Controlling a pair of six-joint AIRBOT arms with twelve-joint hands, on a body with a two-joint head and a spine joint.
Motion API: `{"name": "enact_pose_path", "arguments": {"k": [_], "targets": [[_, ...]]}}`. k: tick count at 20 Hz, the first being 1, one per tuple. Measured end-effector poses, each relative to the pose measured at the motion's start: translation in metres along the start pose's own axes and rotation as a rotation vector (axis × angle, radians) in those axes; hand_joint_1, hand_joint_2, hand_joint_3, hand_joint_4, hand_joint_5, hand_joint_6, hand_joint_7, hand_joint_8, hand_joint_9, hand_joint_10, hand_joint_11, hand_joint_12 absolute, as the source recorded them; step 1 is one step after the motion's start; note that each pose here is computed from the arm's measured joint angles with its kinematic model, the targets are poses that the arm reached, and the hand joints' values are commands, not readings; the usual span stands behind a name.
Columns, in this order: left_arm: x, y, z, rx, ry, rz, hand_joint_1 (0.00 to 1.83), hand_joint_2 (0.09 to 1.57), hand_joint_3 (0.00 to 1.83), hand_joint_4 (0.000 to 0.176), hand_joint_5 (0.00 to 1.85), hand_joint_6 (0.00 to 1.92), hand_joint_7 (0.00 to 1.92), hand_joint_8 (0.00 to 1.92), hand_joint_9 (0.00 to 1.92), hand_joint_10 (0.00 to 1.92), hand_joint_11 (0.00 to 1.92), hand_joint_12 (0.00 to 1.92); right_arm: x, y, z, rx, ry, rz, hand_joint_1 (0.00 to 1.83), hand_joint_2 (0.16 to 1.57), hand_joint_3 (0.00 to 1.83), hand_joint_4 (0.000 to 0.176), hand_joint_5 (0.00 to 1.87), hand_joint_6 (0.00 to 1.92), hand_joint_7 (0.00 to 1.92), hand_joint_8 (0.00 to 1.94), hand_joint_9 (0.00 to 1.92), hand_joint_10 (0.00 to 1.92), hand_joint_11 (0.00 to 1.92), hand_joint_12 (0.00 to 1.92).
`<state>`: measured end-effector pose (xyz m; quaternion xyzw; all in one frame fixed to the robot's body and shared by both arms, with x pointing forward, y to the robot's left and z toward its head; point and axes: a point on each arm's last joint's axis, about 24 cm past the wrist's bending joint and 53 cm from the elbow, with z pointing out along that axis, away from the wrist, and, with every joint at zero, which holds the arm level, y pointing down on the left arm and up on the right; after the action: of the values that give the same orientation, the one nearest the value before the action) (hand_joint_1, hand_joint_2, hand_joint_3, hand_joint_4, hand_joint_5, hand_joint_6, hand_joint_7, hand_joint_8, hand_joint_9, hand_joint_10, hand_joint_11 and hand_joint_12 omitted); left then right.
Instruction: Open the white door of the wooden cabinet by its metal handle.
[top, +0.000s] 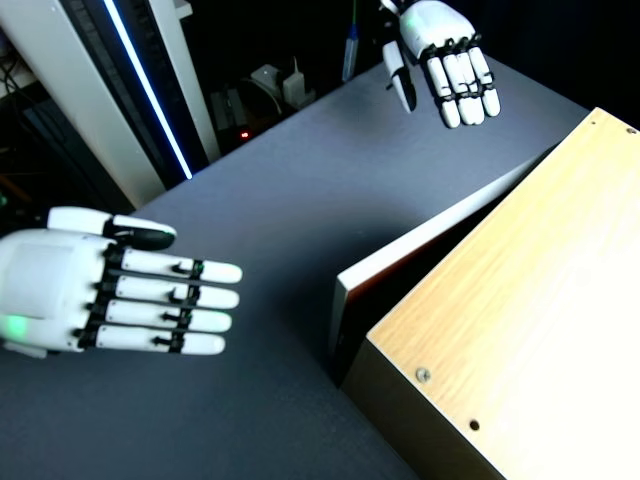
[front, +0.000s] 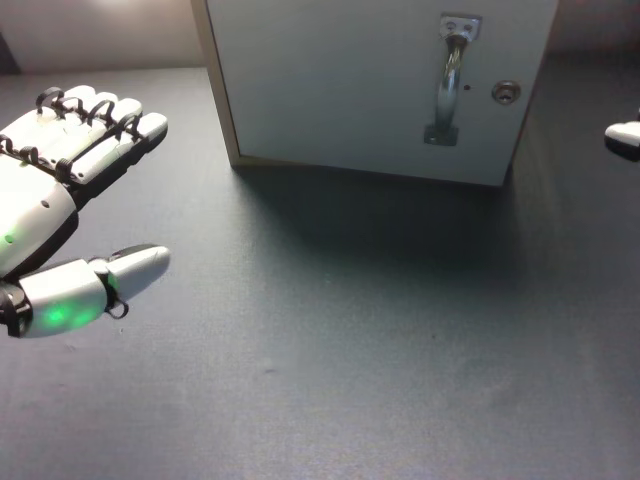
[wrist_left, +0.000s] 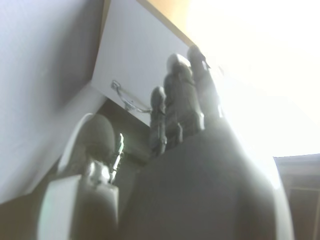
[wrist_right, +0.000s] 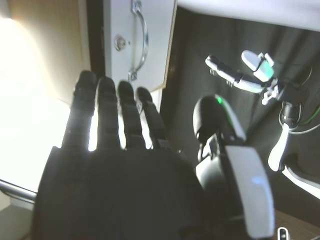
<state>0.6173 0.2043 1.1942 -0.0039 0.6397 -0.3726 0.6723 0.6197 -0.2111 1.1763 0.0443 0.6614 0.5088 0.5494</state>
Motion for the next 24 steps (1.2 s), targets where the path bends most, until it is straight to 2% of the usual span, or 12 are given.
{"name": "enact_pose_path", "arguments": {"k": [6, 9, 13, 14, 17, 24], "targets": [[0.006, -0.001, 0.000, 0.003, 0.010, -0.008, 0.00, 1.37, 0.03, 0.000, 0.02, 0.00, 0.00, 0.00, 0.00, 0.00, 0.00, 0.00, -0.005, 0.003, 0.012, -0.026, -0.018, -0.004, 0.25, 1.41, 0.00, 0.000, 0.12, 0.00, 0.11, 0.00, 0.03, 0.00, 0.06, 0.03], [0.006, -0.001, 0.000, 0.000, 0.009, -0.010, 0.00, 1.37, 0.02, 0.000, 0.01, 0.00, 0.00, 0.00, 0.00, 0.00, 0.00, 0.00, -0.014, 0.004, 0.021, -0.033, -0.037, -0.015, 0.16, 1.45, 0.01, 0.000, 0.08, 0.00, 0.08, 0.00, 0.00, 0.00, 0.02, 0.01], [0.006, -0.001, 0.000, 0.000, 0.010, -0.017, 0.00, 1.40, 0.02, 0.000, 0.02, 0.00, 0.00, 0.00, 0.00, 0.00, 0.00, 0.00, -0.025, 0.008, 0.037, -0.053, -0.064, -0.026, 0.17, 1.44, 0.00, 0.000, 0.05, 0.00, 0.04, 0.00, 0.00, 0.00, 0.00, 0.00], [0.006, 0.000, 0.000, -0.001, 0.011, -0.019, 0.00, 1.40, 0.02, 0.000, 0.02, 0.00, 0.00, 0.00, 0.00, 0.00, 0.00, 0.00, -0.027, 0.007, 0.040, -0.051, -0.068, -0.034, 0.18, 1.44, 0.00, 0.000, 0.05, 0.00, 0.03, 0.00, 0.00, 0.00, 0.00, 0.00], [0.006, 0.000, 0.000, -0.001, 0.009, -0.022, 0.00, 1.42, 0.02, 0.000, 0.00, 0.00, 0.00, 0.00, 0.00, 0.00, 0.00, 0.00, -0.030, 0.004, 0.053, -0.033, -0.075, -0.073, 0.02, 1.44, 0.00, 0.000, 0.00, 0.00, 0.00, 0.00, 0.00, 0.00, 0.00, 0.00], [0.005, -0.001, 0.000, 0.001, 0.007, -0.026, 0.00, 1.45, 0.02, 0.000, 0.01, 0.00, 0.00, 0.00, 0.00, 0.00, 0.00, 0.00, -0.041, -0.007, 0.066, 0.012, -0.088, -0.110, 0.00, 1.40, 0.00, 0.000, 0.00, 0.00, 0.00, 0.00, 0.00, 0.00, 0.00, 0.00]]}}
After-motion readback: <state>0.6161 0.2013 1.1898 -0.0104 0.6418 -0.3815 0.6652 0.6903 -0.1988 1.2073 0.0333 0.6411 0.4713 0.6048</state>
